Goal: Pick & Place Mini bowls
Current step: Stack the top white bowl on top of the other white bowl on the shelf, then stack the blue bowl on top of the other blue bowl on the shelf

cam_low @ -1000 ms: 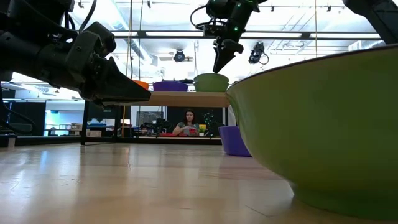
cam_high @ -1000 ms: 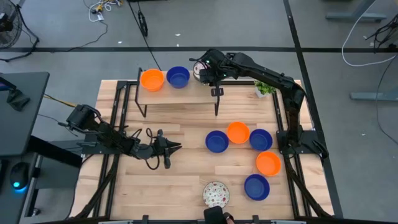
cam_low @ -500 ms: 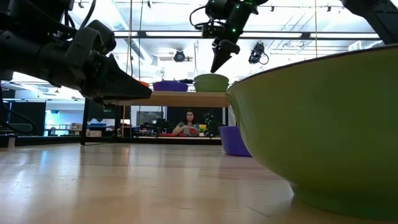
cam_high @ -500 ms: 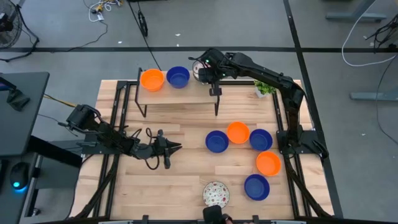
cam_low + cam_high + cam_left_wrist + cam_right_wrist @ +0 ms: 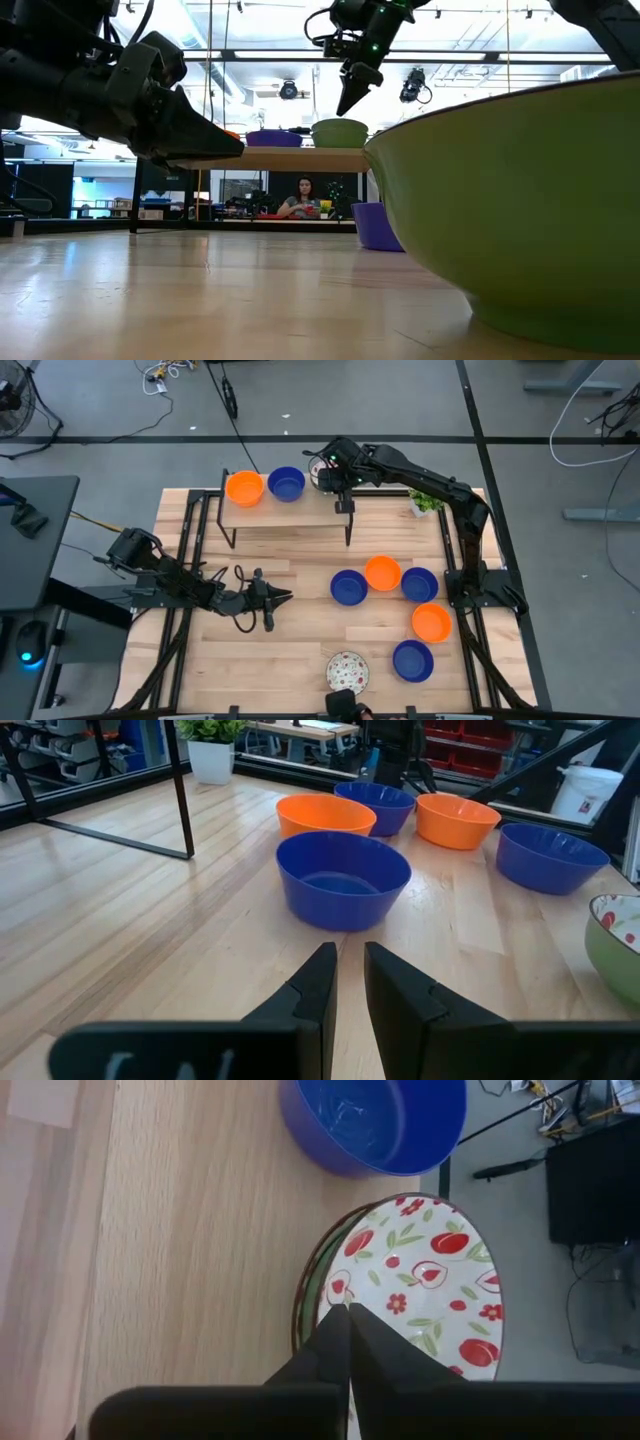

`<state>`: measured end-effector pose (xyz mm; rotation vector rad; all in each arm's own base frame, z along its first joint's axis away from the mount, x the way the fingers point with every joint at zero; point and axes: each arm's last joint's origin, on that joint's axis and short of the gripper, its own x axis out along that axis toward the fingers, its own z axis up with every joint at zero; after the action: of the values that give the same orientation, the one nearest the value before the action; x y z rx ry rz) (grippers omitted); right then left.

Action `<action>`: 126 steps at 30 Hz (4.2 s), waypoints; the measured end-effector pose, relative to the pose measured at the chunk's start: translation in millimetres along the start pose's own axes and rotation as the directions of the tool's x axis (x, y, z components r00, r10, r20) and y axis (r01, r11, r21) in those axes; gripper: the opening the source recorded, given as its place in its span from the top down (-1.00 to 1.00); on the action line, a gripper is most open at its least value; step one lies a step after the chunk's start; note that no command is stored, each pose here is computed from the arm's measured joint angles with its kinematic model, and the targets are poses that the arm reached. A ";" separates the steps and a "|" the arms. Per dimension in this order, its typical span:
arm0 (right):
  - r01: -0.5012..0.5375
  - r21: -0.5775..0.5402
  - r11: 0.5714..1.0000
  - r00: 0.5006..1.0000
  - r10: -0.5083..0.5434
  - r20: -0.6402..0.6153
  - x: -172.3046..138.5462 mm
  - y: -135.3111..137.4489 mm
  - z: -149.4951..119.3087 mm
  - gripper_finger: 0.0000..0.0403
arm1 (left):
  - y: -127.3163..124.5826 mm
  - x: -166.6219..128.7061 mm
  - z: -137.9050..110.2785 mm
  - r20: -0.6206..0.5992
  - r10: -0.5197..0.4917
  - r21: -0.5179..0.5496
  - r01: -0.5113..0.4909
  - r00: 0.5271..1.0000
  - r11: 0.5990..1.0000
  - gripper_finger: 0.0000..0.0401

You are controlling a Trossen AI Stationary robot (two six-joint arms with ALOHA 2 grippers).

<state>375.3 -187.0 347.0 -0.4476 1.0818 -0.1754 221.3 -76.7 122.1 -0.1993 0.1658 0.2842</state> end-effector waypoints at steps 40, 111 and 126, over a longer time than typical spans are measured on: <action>-0.240 0.123 0.963 0.960 0.217 0.178 -114.2 129.8 -32.1 0.99 | -37.7 34.2 35.9 -0.035 -0.154 0.244 0.158 0.987 0.957 0.71; -0.380 0.322 0.867 0.759 0.093 0.644 -60.5 314.1 -139.0 0.97 | -52.7 115.9 105.1 -0.718 -0.082 0.402 0.508 0.692 0.762 0.97; -0.364 0.312 0.878 0.775 0.099 0.624 -40.6 322.6 -162.0 0.97 | -5.2 12.6 181.7 -0.280 0.334 0.342 -0.232 0.900 0.911 0.98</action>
<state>188.5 73.7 176.4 0.0436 0.4418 -0.0283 259.0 -38.8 296.3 0.0860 0.5764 0.5151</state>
